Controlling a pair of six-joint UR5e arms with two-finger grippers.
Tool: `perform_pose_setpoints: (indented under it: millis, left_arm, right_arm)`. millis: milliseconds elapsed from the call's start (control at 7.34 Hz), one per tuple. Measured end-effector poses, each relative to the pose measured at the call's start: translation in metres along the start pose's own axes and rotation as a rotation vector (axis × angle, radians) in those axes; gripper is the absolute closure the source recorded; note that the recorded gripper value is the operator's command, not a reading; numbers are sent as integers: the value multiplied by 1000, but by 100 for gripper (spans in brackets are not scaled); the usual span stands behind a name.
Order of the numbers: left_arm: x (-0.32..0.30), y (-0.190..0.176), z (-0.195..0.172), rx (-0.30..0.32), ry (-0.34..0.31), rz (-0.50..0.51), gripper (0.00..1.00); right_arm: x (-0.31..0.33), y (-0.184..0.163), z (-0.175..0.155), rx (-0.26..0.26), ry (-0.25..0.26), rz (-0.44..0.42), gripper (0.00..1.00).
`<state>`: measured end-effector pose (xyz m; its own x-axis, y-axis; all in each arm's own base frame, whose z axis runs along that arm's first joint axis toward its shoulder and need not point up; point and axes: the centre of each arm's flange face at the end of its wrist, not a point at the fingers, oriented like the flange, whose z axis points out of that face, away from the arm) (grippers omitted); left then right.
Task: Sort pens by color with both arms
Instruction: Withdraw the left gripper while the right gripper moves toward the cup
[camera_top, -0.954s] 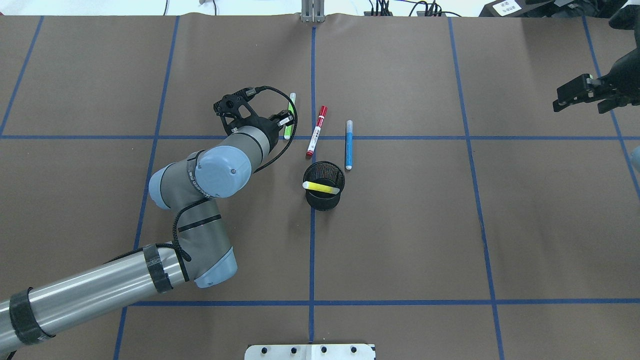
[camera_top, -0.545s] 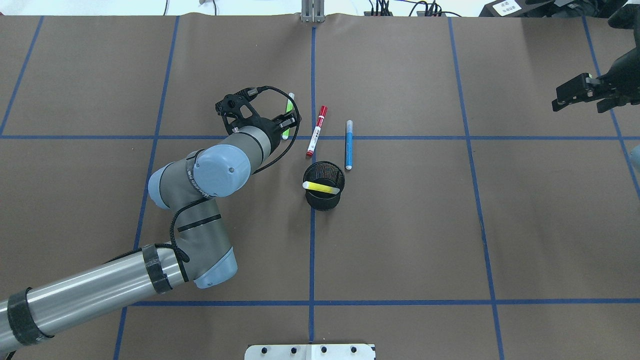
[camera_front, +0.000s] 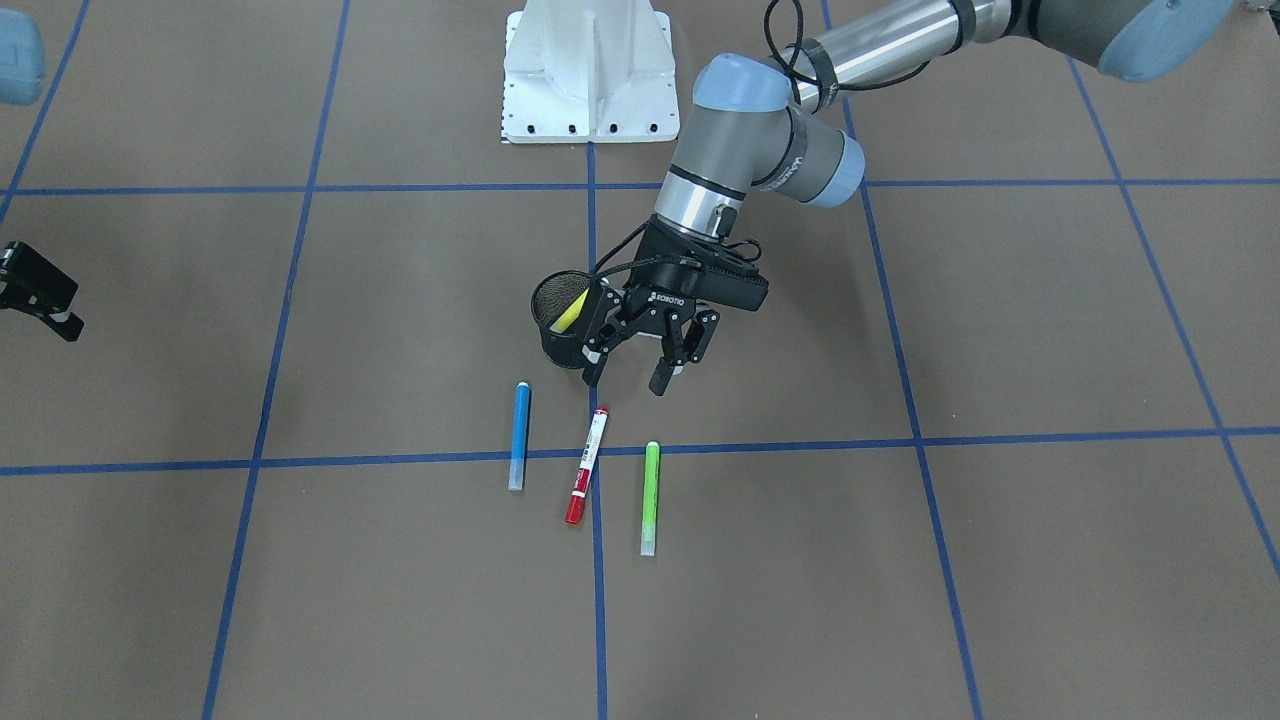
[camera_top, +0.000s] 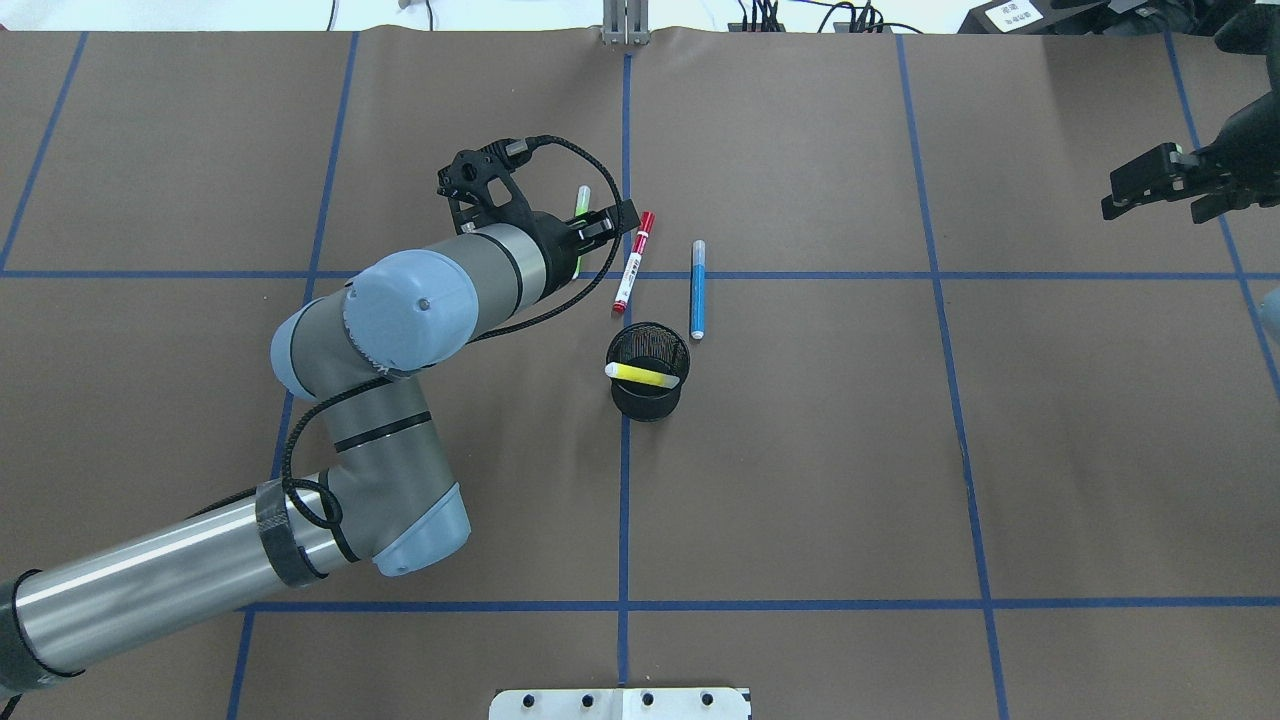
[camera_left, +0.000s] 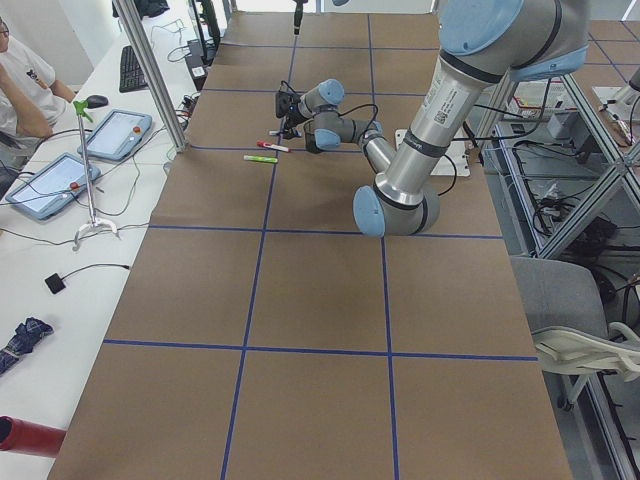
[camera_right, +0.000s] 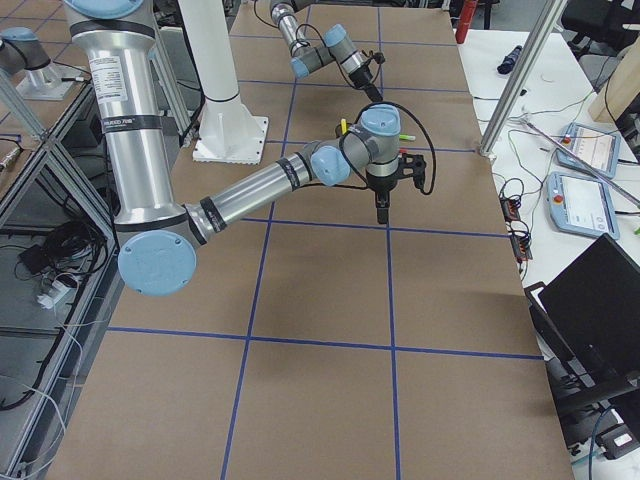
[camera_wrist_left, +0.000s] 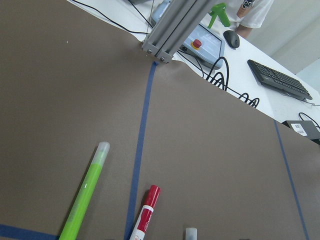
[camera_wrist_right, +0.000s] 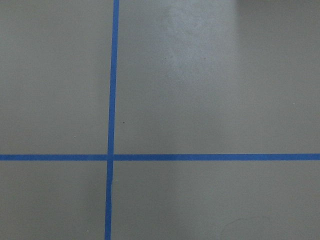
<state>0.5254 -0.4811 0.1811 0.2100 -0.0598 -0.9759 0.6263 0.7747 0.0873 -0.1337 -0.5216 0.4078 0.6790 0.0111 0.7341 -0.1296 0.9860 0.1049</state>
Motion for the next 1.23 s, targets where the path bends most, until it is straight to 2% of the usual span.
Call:
perform_pose_setpoints:
  millis: [272,545,817,1226]
  left_arm:
    - [-2,-38,-23,-115,-69,2,13]
    - [-18,-96,-51,-230,-139,41,8]
    - [-65,-150,-77,-325,-196,104,4]
    - [-145,-200,-116,-394,-259,183,1]
  right_arm:
    - [-6,-3,-4,10,-7,37,1]
    - [-37,-8,-15,33,-36,125,1]
    - [-104,-8,-16,56,-74,205,1]
    - [-245,31,9,79,-107,261,1]
